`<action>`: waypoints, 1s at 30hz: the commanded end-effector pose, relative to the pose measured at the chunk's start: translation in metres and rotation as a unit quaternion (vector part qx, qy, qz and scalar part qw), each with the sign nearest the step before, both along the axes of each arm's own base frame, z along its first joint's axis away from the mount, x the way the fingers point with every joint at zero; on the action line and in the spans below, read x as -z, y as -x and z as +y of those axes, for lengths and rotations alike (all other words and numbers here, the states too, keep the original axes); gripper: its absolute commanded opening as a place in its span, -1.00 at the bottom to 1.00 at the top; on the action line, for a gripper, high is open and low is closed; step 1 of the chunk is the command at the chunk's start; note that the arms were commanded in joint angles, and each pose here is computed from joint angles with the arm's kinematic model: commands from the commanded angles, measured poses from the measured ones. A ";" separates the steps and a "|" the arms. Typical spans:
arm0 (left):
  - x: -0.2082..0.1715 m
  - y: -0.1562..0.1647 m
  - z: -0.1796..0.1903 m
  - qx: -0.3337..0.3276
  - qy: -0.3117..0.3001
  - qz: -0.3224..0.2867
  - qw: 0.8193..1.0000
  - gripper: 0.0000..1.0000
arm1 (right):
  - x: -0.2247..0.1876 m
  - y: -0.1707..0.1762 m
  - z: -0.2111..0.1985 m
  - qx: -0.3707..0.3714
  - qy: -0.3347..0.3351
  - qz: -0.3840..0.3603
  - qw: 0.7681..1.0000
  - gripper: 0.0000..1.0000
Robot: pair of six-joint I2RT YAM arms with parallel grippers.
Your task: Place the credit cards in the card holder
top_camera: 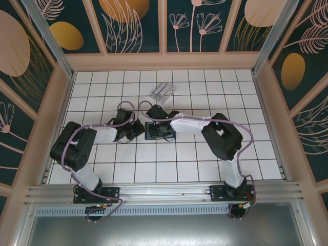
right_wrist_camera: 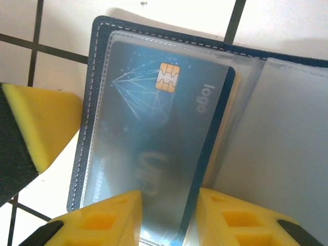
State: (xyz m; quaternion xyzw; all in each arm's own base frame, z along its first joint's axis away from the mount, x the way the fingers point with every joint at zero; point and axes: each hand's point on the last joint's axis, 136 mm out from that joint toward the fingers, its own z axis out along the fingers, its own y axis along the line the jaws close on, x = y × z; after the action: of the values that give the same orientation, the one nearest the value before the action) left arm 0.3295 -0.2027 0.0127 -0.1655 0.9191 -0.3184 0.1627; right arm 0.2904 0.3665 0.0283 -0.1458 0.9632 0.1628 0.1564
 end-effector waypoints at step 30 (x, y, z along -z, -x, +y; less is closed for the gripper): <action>-0.041 0.007 0.006 0.037 -0.037 -0.079 0.995 -0.63 | -0.047 -0.006 -0.067 0.078 -0.123 -0.018 0.989 -0.25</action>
State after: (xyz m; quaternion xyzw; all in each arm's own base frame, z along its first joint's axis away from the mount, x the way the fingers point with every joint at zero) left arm 0.3195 -0.1957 0.0552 -0.1153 0.9146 -0.3123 0.2295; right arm 0.2997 0.2763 0.0704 -0.0294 0.9518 0.2158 0.2158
